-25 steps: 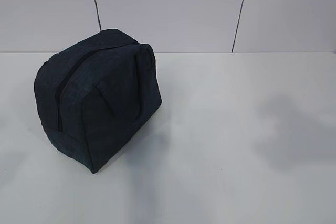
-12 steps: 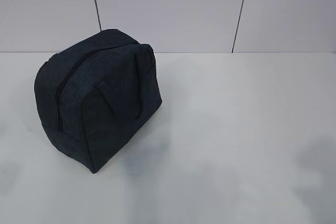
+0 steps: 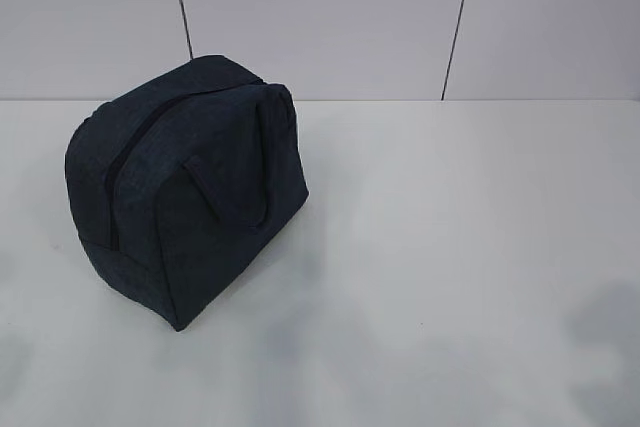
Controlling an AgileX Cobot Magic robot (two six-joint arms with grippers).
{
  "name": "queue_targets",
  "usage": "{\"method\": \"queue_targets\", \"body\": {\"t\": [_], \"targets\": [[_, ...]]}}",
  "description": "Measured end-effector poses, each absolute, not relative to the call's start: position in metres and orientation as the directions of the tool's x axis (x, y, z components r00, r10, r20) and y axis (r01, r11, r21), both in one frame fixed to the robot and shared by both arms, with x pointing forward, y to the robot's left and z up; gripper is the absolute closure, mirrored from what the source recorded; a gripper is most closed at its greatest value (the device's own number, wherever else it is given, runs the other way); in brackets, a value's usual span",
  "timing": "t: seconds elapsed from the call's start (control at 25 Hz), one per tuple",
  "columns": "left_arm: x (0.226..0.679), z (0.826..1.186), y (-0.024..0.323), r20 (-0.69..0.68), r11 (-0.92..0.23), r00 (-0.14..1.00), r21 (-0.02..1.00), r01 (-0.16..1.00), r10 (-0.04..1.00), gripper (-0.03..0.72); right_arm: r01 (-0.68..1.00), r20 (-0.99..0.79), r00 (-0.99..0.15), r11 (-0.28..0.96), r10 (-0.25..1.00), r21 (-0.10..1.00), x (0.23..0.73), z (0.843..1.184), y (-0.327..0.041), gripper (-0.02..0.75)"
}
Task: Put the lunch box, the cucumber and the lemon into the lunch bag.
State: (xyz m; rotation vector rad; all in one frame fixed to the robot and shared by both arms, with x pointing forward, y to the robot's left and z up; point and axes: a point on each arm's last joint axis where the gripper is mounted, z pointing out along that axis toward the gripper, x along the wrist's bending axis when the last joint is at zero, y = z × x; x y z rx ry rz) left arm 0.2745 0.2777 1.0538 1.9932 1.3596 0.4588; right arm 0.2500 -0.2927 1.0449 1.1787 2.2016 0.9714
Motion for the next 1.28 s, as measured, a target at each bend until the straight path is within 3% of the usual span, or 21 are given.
{"method": "queue_targets", "body": {"t": [0.92,1.28], "targets": [[0.274,1.054,0.279,-0.074,-0.225,0.389,0.710,0.667,0.918,0.181,0.535,-0.062,-0.502,0.366,0.863,0.762,0.250,1.045,-0.294,0.157],[0.257,1.058,0.288,-0.060,-0.072,0.194,0.794,0.604,0.979,0.188,0.631,-0.064,-0.149,0.145,0.987,0.762,0.252,1.045,-0.299,0.157]]}}
